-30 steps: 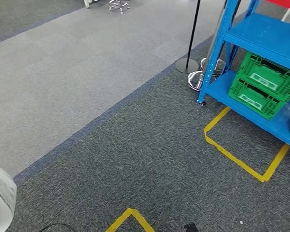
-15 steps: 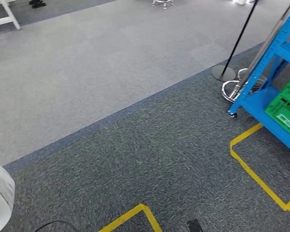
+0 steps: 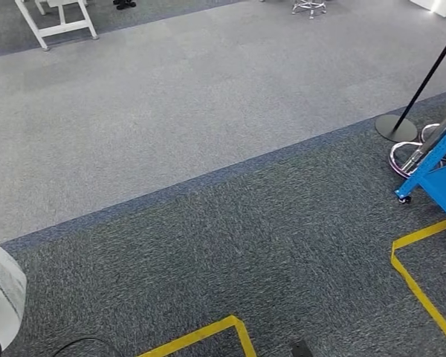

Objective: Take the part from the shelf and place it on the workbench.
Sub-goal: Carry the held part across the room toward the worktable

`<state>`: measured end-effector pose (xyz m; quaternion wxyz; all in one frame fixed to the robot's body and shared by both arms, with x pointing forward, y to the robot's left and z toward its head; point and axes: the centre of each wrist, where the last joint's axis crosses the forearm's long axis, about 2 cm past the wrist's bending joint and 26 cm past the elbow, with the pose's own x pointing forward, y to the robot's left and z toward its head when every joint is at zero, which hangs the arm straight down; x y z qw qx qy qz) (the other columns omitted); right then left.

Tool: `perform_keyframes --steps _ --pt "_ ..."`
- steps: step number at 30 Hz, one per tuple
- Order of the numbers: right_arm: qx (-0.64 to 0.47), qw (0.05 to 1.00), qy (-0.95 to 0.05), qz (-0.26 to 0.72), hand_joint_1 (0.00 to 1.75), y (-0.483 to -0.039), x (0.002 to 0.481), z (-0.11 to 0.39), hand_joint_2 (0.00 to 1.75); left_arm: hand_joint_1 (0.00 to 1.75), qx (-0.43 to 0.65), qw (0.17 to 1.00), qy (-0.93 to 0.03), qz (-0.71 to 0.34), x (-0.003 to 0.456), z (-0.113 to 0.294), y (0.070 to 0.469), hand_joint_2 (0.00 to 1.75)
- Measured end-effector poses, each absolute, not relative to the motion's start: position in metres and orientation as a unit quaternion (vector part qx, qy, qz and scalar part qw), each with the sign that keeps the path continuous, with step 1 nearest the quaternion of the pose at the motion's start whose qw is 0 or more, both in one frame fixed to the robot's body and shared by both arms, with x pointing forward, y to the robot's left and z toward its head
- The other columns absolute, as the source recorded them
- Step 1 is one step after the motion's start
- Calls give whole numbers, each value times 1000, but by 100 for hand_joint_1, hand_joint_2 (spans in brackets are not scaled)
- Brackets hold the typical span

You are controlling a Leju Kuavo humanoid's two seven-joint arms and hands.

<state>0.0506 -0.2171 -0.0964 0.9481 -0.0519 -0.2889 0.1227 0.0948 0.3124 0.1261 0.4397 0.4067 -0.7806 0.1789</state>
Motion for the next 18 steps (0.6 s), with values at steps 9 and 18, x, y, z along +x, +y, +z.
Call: perform_keyframes --steps 9,18 --pt "-55 948 -288 122 0 -218 48 -96 175 175 404 437 -786 169 98 128 311 175" --pt "-57 948 -287 126 0 -218 46 -96 175 175 403 435 -787 170 100 128 310 175"
